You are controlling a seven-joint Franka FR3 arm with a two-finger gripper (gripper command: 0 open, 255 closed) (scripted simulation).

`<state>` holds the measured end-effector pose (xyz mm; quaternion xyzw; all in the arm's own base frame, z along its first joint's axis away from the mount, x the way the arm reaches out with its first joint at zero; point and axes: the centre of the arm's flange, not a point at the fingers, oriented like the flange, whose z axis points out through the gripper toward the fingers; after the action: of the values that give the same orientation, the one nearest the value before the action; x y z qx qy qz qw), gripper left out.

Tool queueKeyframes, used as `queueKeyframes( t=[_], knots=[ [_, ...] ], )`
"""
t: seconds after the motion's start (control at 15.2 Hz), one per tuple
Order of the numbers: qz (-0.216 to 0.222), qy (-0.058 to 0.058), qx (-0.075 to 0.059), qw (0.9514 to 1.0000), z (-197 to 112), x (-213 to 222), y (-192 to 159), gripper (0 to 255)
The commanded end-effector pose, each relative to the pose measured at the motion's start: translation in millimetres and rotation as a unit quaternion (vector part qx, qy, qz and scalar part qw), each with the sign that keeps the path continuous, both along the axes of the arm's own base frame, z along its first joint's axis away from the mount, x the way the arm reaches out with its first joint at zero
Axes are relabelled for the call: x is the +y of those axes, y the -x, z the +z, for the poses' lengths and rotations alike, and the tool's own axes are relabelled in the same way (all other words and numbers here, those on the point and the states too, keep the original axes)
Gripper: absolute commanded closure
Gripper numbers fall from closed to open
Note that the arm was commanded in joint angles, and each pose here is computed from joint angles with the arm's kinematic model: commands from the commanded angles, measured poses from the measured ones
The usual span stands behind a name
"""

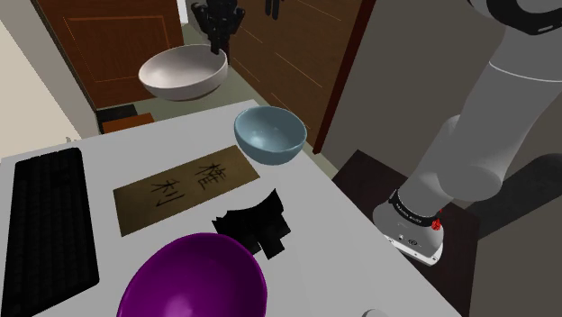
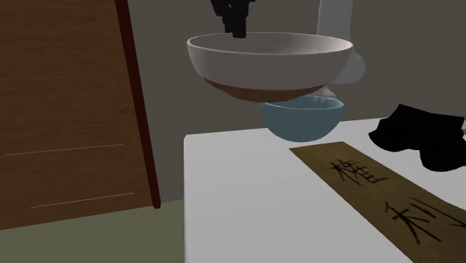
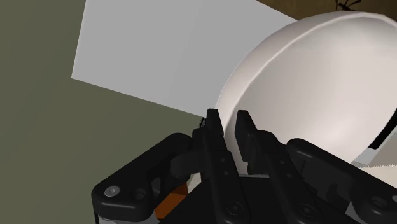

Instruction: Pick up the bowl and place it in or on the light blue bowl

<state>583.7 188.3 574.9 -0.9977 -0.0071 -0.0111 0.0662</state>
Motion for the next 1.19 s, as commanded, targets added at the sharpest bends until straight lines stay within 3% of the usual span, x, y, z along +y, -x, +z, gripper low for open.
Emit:
queueKeyframes(
  t=[0.0,0.99,1.12],
  knots=[
    [0.0,0.0,0.0,1.0,6,-6,11,255],
    [0.0,0.0,0.0,1.0,44,-91,186,255],
    [0.0,0.0,0.0,1.0,41,-95,193,255]
  ],
)
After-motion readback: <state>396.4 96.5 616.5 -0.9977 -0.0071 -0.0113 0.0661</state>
